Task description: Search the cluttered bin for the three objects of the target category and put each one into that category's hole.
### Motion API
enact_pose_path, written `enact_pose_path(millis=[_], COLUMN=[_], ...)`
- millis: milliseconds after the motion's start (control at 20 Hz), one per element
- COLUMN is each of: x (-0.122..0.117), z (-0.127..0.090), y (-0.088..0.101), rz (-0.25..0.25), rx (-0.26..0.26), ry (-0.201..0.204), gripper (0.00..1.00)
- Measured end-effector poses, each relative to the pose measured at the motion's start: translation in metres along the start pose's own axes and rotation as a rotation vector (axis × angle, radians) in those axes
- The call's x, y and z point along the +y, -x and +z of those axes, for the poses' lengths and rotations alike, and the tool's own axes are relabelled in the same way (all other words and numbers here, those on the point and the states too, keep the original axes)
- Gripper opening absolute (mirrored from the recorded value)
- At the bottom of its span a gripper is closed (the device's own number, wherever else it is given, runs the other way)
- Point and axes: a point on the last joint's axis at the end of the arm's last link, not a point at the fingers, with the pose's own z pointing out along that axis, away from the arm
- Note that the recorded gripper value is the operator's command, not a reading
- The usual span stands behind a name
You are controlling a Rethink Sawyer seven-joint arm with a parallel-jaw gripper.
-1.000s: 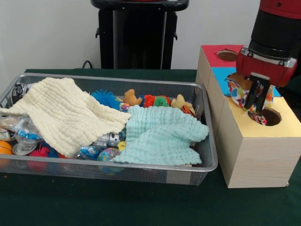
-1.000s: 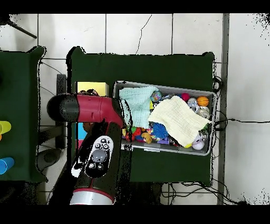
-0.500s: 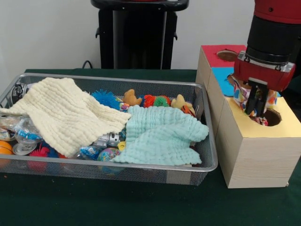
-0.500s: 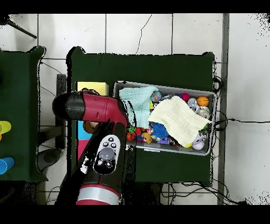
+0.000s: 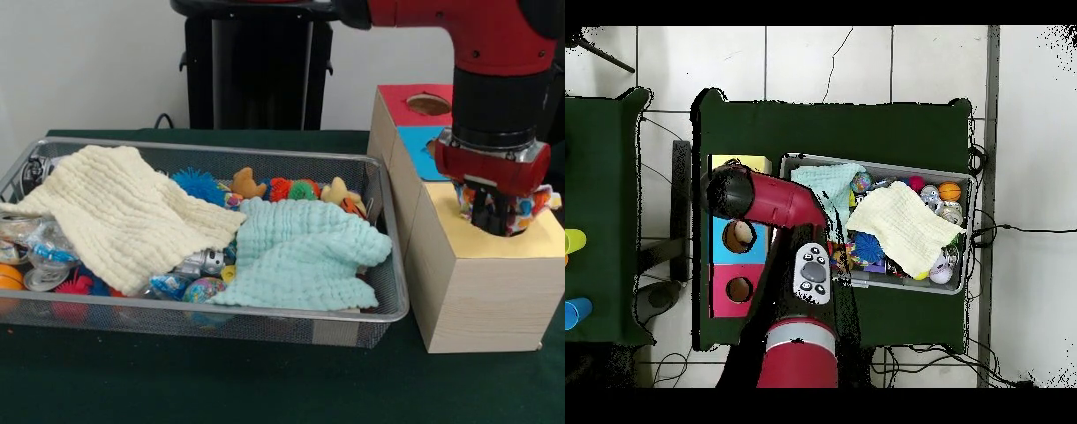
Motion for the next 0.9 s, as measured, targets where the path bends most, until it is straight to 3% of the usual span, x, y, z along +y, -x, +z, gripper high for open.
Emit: enact_pose_path(millis=[150,400,600,650,900], x=[-0.002,-0.003,0.000,0.002,0.003], z=[0.010,0.032,0.033,0.034,0.036], y=[-0.002,-0.020,-0.024,-0.027,-0.029], rz=[0.006,-0.036,-0.084,-0.113,-0.163], rx=[0.020,0.005,-0.055,-0.094,-0.175], ry=[0.000,-0.047,-0.084,-0.103,-0.129], gripper=[0.00,0.00,0.00,0.00,0.00])
